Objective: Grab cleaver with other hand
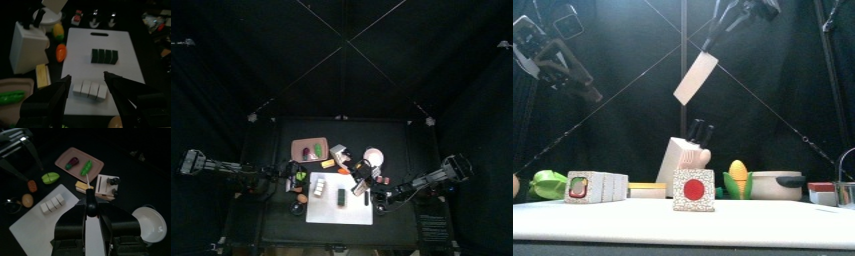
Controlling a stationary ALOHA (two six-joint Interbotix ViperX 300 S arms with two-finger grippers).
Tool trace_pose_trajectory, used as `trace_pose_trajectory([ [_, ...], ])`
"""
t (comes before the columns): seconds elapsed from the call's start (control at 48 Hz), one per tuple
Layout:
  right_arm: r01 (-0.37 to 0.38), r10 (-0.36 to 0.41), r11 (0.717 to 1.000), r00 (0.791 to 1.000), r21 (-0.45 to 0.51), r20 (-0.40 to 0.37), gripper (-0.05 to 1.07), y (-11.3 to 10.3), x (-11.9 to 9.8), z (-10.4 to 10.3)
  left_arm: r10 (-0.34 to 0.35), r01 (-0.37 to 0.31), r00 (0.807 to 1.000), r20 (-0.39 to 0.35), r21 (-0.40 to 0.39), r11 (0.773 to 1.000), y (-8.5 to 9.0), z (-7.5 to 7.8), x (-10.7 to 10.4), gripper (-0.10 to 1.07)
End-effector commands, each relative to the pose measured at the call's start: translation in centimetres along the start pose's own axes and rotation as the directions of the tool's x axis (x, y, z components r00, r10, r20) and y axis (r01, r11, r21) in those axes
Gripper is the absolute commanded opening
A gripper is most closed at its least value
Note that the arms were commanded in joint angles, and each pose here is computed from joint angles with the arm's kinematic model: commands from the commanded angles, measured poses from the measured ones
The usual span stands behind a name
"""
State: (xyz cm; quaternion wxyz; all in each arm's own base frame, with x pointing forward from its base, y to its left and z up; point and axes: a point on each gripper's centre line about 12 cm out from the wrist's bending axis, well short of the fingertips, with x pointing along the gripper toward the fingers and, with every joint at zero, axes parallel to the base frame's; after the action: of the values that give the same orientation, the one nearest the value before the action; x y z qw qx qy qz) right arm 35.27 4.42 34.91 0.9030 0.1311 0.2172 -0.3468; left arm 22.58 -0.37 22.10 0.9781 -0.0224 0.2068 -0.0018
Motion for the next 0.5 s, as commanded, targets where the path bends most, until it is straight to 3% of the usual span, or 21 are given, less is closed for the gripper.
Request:
trace_pose_trajectory([
  [0.0,-0.078,0.074,0.996,0.993,0.034,0.087,0.50,-1.1,-1.6,0.3,-0.043,0.043,0.997,0.061,0.000,0.999,-0.3,1.7,0.0,0.91],
  [0.25,-0.284,0.276,0.958,0.952,0.044,0.129,0.50,-2.8,-0.8,-4.3,-0.152,0.156,0.978,0.140,-0.018,0.988,-1.1,2.4,-0.2,0.91],
  [0.479,-0.361,0.368,0.930,0.917,-0.076,0.155,0.50,-3.9,0.0,-5.8,-0.220,0.213,0.952,0.211,0.057,0.975,-1.3,3.8,0.0,0.91],
])
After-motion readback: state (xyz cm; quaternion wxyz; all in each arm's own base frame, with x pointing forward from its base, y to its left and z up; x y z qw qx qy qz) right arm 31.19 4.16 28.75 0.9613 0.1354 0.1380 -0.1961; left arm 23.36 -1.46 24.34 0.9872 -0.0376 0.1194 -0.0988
